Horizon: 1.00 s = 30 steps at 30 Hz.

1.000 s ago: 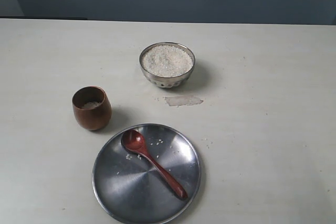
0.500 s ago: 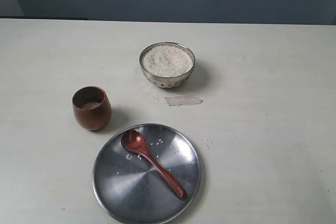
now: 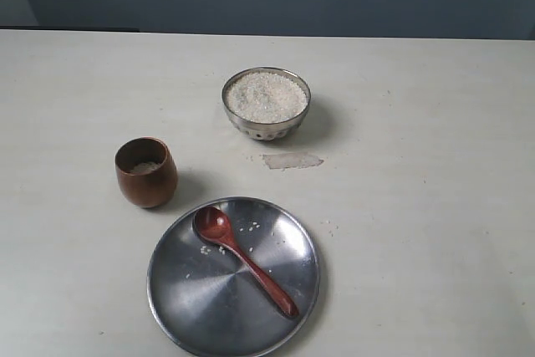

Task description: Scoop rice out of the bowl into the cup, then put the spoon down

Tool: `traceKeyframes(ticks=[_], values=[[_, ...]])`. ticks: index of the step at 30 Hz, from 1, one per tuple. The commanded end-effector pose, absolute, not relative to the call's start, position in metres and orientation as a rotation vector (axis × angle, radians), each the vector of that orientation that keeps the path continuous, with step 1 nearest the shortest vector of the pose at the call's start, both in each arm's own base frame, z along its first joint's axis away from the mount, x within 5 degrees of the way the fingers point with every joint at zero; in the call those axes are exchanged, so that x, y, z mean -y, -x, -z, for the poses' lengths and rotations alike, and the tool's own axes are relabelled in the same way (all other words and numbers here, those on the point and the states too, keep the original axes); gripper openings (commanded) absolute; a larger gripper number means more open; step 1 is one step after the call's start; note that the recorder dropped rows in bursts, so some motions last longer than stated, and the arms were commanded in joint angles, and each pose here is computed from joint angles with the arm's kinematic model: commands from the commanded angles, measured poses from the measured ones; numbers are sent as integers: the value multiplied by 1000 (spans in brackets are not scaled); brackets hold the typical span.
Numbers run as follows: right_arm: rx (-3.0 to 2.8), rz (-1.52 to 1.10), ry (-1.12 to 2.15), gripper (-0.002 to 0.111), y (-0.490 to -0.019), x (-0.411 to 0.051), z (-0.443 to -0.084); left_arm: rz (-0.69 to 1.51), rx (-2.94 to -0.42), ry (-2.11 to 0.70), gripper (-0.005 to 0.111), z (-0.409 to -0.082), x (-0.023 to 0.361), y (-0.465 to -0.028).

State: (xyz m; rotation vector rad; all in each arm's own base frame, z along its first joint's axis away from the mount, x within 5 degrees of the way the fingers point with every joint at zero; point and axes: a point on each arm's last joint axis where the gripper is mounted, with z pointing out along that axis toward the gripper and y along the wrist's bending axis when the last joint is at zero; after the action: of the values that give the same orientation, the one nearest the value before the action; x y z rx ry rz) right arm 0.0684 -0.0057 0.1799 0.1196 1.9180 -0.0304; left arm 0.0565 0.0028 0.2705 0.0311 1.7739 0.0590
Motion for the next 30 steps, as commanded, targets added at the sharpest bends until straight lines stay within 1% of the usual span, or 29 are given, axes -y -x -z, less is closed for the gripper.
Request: traceKeyframes(ticks=[1, 6, 10, 18, 30], values=[[-1910, 36, -125, 0, -69, 6, -180, -34, -1705, -21, 0, -259, -2, -50], [-1910, 36, -125, 0, -69, 6, -180, -30, -1626, -24, 0, -243, -1, -45], [-1910, 36, -125, 0, -69, 6, -180, -24, -1659, -23, 0, -224, -1, -50], [-1907, 36, -124, 0, -69, 6, -180, -16, -1734, -19, 0, -200, -1, -53], [-1907, 36, -124, 0, -69, 6, -180, -15, -1751, -19, 0, -195, -1, -54]])
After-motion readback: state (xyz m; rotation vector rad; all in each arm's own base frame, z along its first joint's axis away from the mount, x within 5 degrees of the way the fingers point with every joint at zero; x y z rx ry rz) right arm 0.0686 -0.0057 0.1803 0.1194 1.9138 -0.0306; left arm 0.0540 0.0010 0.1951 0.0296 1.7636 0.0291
